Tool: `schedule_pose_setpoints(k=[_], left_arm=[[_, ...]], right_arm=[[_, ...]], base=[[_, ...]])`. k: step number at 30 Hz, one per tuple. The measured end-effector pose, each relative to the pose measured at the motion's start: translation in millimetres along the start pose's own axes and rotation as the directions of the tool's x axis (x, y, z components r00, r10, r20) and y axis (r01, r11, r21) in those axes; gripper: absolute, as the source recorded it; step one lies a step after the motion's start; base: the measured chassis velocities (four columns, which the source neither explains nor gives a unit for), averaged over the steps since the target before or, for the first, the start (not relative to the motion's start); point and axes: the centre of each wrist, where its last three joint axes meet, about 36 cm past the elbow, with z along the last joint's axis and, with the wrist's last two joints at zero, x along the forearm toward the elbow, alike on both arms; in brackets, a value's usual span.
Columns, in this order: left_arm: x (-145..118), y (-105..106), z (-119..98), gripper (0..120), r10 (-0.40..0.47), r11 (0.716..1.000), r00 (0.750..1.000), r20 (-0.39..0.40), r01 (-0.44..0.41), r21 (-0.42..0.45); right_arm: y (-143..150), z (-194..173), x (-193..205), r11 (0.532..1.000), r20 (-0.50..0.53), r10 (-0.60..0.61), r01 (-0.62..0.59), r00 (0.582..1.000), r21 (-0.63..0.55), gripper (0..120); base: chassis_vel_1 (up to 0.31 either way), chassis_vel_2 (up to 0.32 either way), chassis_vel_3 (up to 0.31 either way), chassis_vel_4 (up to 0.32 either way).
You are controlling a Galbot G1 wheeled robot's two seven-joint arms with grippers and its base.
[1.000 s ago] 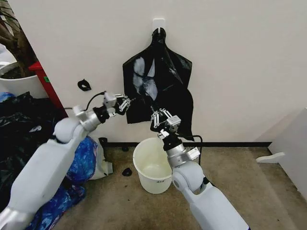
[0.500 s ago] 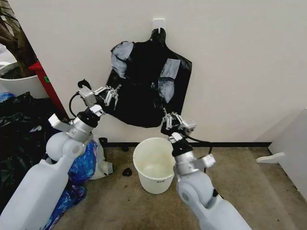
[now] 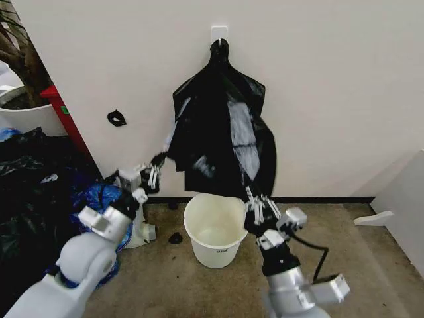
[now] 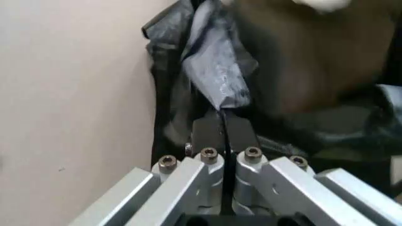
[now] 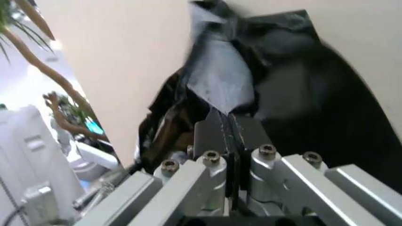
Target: Place the garbage bag over the trash bin.
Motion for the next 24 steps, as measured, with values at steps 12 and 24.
schedule_pose_setpoints(k=[12,24], left_arm=[[-0.6,-10.5,-22.8,0,0.051,0.998,0.997,0.060,-0.053,0.025],[-22.4,-4.8,-24.2,0,0.067,0.990,0.991,0.114,-0.080,0.118]], right_arm=[[2.1,-13.7,0.3,0.999,0.043,-0.011,0.009,0.999,0.053,0],[-42.5,0.9,-54.6,0.991,0.114,-0.101,0.090,0.988,0.097,0]], base=[[0.000,0.000,0.000,0.000],[0.000,0.000,0.000,0.000]])
